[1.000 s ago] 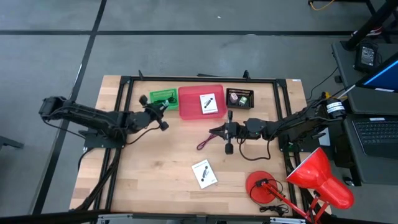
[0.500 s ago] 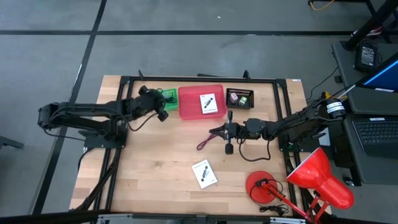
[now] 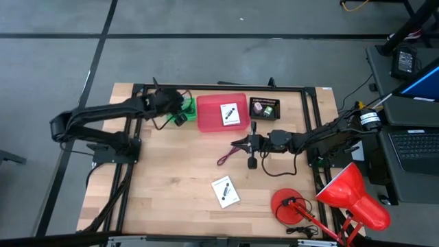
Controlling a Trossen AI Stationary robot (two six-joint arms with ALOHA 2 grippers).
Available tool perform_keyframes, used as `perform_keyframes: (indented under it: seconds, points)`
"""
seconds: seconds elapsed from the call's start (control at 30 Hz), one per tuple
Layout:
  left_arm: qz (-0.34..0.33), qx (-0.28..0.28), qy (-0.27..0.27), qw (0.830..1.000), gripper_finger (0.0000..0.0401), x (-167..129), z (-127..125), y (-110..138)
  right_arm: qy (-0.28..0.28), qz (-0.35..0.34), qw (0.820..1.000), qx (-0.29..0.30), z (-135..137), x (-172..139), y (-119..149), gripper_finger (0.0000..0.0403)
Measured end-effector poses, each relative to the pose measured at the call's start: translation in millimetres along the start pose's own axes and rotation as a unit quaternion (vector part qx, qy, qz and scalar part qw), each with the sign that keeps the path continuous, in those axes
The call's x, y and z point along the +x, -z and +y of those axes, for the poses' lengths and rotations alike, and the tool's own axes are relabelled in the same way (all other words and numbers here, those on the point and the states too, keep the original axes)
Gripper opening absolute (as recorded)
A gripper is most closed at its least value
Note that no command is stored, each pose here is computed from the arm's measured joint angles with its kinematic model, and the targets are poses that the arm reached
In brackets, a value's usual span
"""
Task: Pick and place items into bin
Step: Put the light blue charger cable into the green bin
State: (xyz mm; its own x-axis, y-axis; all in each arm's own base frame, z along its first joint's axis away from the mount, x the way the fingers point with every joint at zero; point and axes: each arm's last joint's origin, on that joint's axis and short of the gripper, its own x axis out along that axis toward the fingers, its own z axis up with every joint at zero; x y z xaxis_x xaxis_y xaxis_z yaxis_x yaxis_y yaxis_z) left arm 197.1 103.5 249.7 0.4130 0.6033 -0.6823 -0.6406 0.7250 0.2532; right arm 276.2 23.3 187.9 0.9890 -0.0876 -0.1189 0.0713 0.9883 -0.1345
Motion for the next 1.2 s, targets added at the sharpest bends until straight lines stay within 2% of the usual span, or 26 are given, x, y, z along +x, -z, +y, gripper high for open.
perform_keyframes:
  seconds: [0.23,0.43,0.97,1.2]
  points:
    - [0.070,0.055,0.028,0.996,0.0034,14,6,-19,0.000,0.007,1.000,0.000,0,0,1,0.0002]
    - [0.110,0.052,0.024,0.992,0.0034,16,12,-26,0.000,0.008,1.000,-0.001,0,0,2,0.0001]
    - [0.180,0.085,0.040,0.979,0.0034,55,-1,-16,0.000,0.017,1.000,0.000,0,0,3,0.0001]
    - [0.211,0.122,0.047,0.969,0.0048,72,-7,-9,0.000,0.017,1.000,0.000,0,0,3,0.0001]
